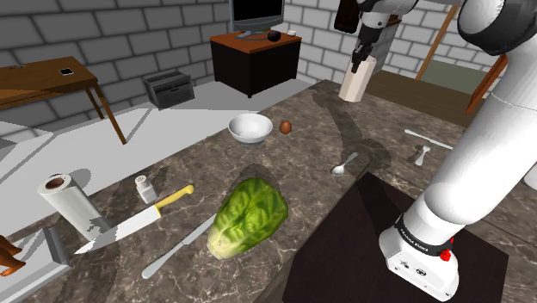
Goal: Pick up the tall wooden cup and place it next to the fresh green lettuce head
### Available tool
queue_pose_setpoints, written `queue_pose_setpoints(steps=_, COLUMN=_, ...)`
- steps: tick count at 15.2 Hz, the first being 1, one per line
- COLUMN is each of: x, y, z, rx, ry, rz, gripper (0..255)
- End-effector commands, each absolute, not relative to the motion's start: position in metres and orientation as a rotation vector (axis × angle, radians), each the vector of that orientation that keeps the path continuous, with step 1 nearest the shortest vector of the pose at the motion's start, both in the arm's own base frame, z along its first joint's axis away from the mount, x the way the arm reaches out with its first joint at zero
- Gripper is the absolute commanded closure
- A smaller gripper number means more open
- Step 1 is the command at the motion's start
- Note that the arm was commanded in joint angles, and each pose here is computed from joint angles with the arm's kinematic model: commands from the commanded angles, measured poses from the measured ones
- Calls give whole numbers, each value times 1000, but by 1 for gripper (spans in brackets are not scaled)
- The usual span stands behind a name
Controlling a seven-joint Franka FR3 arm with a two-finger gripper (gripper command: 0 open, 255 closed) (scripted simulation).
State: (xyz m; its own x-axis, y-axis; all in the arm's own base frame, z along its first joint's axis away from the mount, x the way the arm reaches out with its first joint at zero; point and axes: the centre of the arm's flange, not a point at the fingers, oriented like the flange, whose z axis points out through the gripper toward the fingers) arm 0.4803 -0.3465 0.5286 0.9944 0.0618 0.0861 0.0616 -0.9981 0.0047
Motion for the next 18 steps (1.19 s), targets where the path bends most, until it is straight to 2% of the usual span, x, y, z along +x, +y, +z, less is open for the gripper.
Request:
queue_pose_setpoints(steps=1, x=481, y=-346, z=539, rx=3135, ry=97, rz=136, gripper=255)
queue_pose_setpoints(steps=18, x=481, y=-346, z=629, rx=3135, ry=97, rz=136, gripper=255)
